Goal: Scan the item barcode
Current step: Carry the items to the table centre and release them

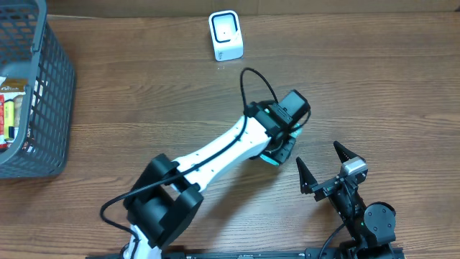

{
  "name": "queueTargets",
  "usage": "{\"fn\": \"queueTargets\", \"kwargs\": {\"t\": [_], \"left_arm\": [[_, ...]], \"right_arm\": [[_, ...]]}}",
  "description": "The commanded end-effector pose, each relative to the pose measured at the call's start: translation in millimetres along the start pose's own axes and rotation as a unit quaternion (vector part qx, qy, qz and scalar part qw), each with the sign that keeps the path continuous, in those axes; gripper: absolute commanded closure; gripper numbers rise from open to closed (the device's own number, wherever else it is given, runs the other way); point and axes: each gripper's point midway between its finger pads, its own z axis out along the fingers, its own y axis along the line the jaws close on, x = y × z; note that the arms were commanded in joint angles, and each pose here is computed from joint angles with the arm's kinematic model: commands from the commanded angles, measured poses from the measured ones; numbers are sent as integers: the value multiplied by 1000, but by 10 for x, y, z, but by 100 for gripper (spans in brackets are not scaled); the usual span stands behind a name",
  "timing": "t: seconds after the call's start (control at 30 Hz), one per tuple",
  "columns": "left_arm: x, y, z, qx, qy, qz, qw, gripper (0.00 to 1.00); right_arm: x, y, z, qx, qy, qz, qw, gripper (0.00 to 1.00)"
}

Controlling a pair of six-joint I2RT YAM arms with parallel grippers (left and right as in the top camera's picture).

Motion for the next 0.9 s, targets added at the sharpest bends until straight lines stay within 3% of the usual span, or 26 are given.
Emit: {"fn": "queueTargets", "kwargs": {"t": [0.0, 0.27, 0.43, 0.57, 0.63, 0.67, 0.87], "left_arm": [[67, -180, 133, 9, 13, 8, 1000, 64], [70, -267, 187, 15, 11, 16, 1000, 53], [98, -287, 192, 18, 16, 17, 1000, 51], [99, -283, 196, 17, 16, 17, 1000, 26], [91, -282, 196, 18, 14, 17, 1000, 4], [86, -277, 195, 18, 14, 16, 1000, 0], [-19, -272, 42, 22, -2, 13, 1000, 0]], "right_arm": [[13, -9, -1, 1, -3, 1, 1000, 0], [13, -9, -1, 1, -3, 1, 1000, 0], [13, -9, -1, 1, -3, 1, 1000, 0], [13, -9, -1, 1, -3, 1, 1000, 0], [13, -9, -1, 1, -3, 1, 1000, 0], [13, -9, -1, 1, -3, 1, 1000, 0], [13, -9, -1, 1, -3, 1, 1000, 0]]}}
